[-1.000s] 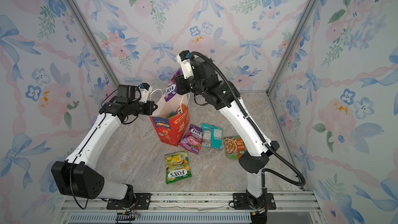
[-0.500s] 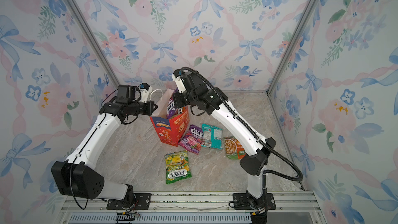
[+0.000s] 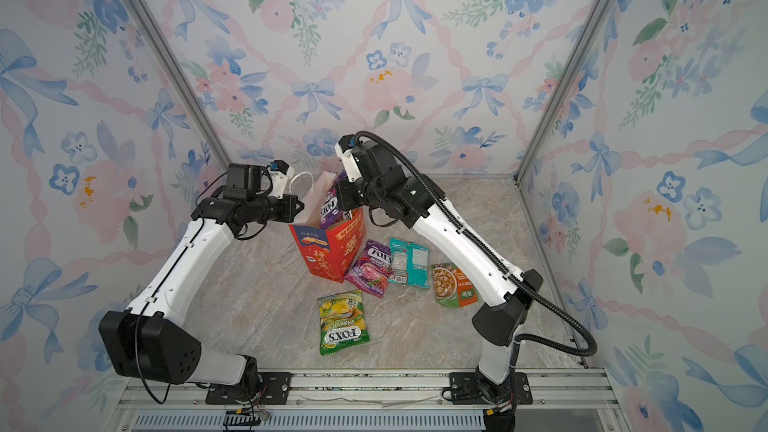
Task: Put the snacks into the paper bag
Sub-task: 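Lower the purple packet into the bag opening and open the right gripper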
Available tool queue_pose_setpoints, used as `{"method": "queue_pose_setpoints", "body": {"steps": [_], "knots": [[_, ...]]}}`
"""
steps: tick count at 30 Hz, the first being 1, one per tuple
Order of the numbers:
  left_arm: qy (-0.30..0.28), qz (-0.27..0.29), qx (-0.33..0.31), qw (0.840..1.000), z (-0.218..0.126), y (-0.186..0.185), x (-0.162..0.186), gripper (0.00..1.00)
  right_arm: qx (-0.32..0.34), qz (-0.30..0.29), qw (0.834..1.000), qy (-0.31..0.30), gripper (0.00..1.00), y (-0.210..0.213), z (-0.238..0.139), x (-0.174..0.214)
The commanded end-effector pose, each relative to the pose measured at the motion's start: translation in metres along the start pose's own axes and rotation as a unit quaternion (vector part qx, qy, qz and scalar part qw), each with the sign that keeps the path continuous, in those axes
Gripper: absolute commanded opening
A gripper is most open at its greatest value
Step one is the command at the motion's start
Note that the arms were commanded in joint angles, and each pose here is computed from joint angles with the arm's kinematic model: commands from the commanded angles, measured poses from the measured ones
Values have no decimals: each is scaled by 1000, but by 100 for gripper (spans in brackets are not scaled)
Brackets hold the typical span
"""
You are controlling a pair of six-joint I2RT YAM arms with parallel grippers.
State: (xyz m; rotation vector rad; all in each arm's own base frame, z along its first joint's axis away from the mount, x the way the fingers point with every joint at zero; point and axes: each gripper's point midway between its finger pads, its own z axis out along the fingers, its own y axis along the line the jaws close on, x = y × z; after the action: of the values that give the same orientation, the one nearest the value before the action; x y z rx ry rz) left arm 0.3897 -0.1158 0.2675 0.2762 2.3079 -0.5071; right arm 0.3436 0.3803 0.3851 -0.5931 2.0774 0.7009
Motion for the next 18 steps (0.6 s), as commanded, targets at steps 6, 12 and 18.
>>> {"method": "queue_pose_setpoints", "body": {"steps": [6, 12, 18], "knots": [[16, -5, 6, 1000, -1, -2, 9, 0, -35, 5, 999, -23, 0, 20, 22, -18], [19, -7, 6, 1000, 0, -1, 12, 0, -38, 5, 999, -15, 0, 21, 38, -18], [18, -5, 2, 1000, -1, 0, 12, 0, -33, 6, 999, -12, 0, 17, 44, -17]]}}
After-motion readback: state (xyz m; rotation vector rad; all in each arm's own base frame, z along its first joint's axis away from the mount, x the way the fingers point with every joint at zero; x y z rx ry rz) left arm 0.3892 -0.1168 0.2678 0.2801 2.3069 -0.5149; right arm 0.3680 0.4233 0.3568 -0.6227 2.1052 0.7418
